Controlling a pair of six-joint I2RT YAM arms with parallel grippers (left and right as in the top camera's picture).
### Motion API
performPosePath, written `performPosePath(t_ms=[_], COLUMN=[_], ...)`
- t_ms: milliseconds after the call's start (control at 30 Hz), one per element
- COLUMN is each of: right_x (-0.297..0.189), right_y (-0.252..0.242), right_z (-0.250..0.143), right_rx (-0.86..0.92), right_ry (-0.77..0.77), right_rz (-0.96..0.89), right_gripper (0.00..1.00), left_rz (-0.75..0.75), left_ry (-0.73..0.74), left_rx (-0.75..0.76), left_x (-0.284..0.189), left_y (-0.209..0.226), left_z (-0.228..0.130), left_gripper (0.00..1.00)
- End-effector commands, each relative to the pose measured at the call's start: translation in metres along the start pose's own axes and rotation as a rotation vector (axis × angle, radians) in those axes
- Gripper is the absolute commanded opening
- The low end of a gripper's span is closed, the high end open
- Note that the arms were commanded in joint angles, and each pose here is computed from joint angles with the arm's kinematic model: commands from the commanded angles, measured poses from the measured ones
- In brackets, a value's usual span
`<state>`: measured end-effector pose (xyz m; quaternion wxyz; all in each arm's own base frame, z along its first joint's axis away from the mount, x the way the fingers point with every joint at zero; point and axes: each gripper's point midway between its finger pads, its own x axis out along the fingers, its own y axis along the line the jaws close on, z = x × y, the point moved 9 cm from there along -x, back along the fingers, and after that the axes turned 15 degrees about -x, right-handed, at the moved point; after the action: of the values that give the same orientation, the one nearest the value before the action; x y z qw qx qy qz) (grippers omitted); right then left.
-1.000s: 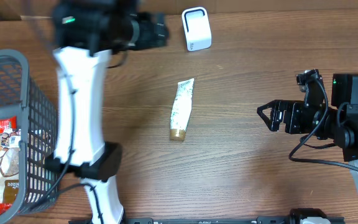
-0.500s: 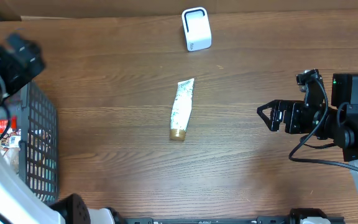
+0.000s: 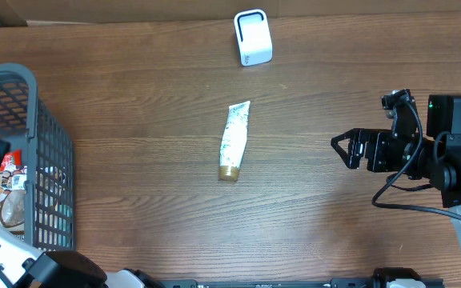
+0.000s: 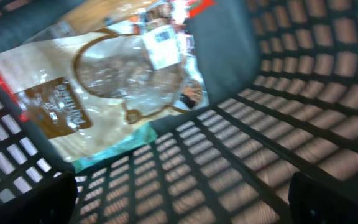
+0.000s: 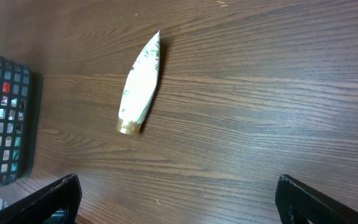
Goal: Scan the item barcode
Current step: 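Return the left gripper into the basket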
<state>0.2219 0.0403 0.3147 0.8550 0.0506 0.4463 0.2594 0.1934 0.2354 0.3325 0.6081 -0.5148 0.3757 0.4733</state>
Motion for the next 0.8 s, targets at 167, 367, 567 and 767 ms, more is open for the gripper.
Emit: performPosePath(t_ms=[167, 367, 567, 767], right_x=[-0.006, -0.006, -0.006, -0.006], right_y=[0.0, -0.003, -0.004, -0.004], right_z=[0.005, 0.005, 0.005, 0.005], right_rx=[-0.016, -0.016, -0.016, -0.017], right_ry=[-0.019, -0.013, -0.012, -0.013], right_rz=[-0.043, -0.081, -0.091, -0.091], right_gripper=[1.0, 1.0, 1.0, 1.0], left_rz=[0.035, 0.125, 0.213, 0.274], left_ry=[0.01, 0.029, 0.04, 0.017], left_rx=[-0.121, -0.187, -0.244, -0.26], left_x=[0.044, 0.086, 0.113, 0.13], left_y=[0.03, 0.063, 0.095, 0.113], left_z=[0.013, 0.012, 0.007, 0.003], left_gripper=[1.0, 1.0, 1.0, 1.0])
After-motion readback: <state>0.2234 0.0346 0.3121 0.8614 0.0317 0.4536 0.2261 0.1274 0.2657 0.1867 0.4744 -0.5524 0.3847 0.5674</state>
